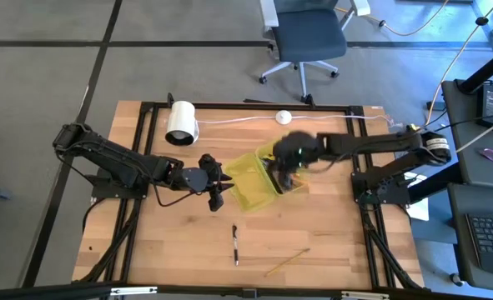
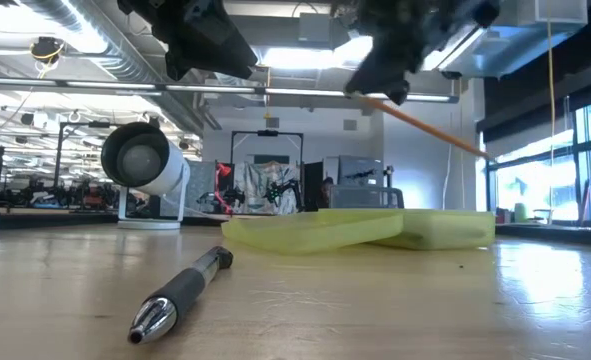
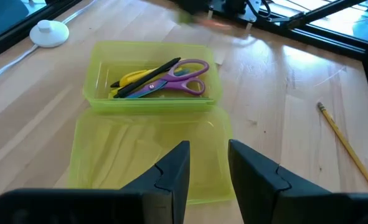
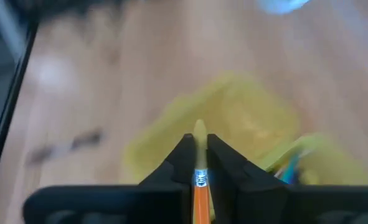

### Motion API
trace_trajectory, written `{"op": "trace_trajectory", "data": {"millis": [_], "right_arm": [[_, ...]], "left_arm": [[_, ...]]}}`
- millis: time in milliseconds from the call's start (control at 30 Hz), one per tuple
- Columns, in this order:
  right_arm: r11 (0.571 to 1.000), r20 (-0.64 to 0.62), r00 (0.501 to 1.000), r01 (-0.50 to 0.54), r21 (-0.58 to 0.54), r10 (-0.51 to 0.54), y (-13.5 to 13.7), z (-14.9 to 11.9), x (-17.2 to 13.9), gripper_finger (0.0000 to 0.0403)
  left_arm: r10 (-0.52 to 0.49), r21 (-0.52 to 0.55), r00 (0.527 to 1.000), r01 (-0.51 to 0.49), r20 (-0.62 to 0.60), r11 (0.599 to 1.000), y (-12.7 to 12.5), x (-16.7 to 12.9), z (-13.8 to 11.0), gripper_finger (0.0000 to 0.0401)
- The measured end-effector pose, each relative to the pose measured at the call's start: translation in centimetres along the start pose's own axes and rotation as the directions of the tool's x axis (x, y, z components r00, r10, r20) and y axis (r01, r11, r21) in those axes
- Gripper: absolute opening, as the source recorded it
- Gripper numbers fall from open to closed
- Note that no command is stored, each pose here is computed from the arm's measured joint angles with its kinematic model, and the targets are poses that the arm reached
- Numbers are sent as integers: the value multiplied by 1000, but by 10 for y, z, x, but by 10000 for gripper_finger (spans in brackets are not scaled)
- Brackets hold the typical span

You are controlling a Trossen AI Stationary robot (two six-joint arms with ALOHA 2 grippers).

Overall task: Pick & place school supplies into a supply box
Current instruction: Put the orange pencil into the yellow supply box

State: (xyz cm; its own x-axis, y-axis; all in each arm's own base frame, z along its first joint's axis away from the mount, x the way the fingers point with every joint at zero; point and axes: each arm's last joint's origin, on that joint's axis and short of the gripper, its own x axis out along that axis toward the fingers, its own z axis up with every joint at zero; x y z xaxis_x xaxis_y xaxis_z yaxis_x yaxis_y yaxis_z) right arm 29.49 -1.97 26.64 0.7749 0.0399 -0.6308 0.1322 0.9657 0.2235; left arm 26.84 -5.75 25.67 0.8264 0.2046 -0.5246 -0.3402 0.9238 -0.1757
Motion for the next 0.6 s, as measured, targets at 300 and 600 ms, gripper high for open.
{"op": "trace_trajectory", "data": {"millis": [300, 600], "right_arm": [[982, 117, 987, 91, 166, -111, -48, 16, 3, 33], [947, -5, 984, 172, 273, -177, -80, 1, 37, 40]], "left_arm": [[0, -1, 1000, 0, 0, 1000, 0, 0, 0, 102], [7, -1, 1000, -7, 4, 1000, 0, 0, 0, 102]]}}
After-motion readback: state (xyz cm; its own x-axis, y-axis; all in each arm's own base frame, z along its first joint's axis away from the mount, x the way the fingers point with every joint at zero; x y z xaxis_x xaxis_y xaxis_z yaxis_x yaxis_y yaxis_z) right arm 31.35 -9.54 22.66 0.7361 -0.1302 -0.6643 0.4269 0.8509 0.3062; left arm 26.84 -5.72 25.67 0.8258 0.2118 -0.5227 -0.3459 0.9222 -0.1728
